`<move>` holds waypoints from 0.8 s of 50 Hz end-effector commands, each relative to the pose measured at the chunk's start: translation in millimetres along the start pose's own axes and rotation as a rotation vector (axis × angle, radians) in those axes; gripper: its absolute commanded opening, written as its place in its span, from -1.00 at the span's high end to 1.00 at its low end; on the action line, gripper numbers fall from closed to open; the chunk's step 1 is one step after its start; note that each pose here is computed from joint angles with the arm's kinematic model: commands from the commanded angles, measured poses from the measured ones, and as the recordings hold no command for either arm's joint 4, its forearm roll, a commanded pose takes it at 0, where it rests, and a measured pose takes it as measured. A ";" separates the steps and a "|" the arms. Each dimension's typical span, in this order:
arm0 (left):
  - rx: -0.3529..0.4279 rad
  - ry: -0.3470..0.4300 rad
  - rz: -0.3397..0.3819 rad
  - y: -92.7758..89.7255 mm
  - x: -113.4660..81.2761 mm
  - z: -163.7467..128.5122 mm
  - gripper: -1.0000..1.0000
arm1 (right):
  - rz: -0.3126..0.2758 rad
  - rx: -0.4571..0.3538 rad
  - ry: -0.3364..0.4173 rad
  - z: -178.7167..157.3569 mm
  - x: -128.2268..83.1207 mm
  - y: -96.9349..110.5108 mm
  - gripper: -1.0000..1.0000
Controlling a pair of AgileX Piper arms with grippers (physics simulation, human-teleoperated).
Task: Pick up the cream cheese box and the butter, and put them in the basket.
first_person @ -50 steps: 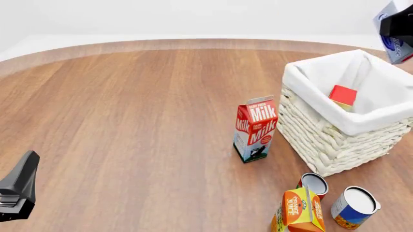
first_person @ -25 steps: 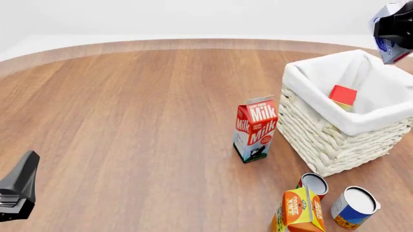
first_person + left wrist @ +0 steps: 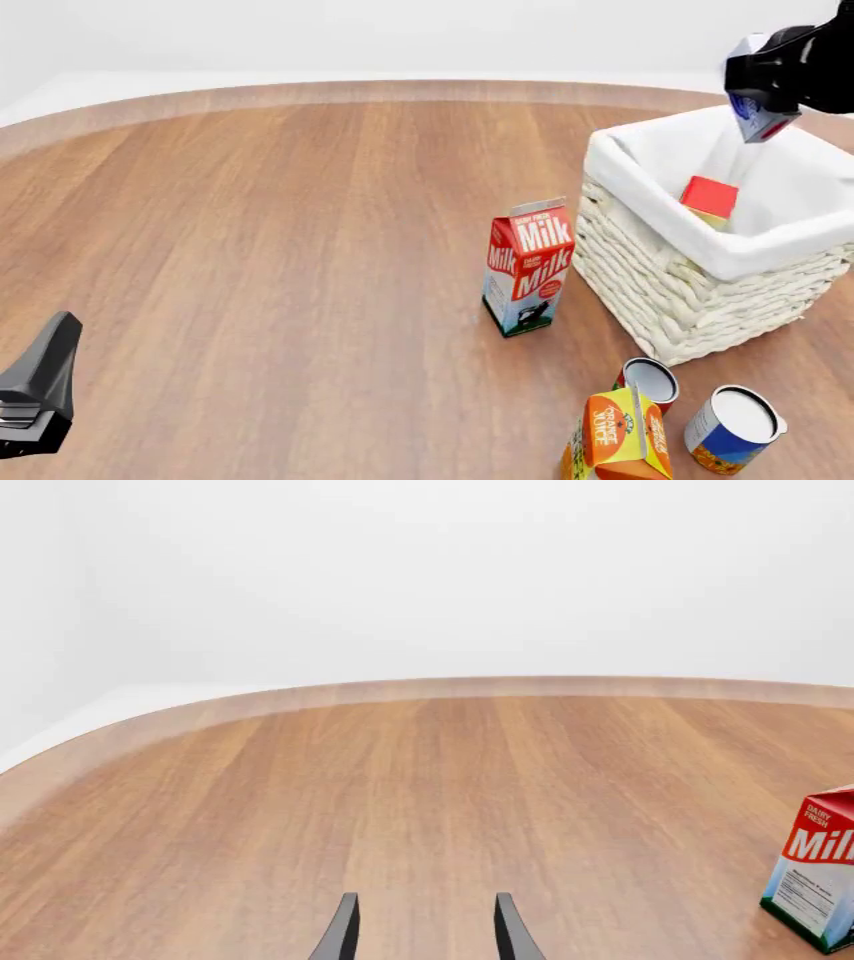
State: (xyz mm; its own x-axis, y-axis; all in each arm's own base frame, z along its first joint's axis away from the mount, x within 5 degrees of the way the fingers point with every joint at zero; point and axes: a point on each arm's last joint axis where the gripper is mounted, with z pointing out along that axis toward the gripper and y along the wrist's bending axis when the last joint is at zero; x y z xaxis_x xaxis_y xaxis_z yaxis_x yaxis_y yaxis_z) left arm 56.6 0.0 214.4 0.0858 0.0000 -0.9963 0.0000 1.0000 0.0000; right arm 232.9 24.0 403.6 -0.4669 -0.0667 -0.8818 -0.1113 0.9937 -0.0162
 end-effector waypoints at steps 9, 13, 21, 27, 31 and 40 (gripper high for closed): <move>0.000 0.000 0.000 0.0 0.0 0.0 -1.00 | 0.015 0.013 0.005 18.2 -1.2 -3.7 1.00; 0.000 0.000 0.000 0.0 0.0 0.0 -1.00 | 0.016 0.013 0.008 22.0 -2.6 -3.9 1.00; 0.000 0.000 0.000 0.0 0.0 0.0 -1.00 | 0.017 0.019 0.014 32.9 -4.2 -5.8 1.00; 0.000 0.000 0.000 0.0 0.0 0.0 -1.00 | 0.018 0.020 0.026 42.3 0.4 -6.3 1.00; 0.000 0.000 0.000 0.0 0.0 0.0 -1.00 | 0.020 0.028 0.029 45.4 1.3 -9.0 1.00; 0.000 0.000 0.000 0.0 0.0 0.0 -1.00 | 0.034 0.039 0.042 51.0 9.1 -12.3 1.00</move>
State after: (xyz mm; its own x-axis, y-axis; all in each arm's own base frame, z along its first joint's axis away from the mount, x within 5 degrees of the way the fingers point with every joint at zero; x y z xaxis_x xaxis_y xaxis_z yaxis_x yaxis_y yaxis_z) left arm 56.6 0.0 214.4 0.0858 0.0000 -0.9963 0.0000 1.0000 0.0000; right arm 270.5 18.9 377.8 -0.5042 -0.0514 -0.8621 -0.0780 0.9969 -0.0139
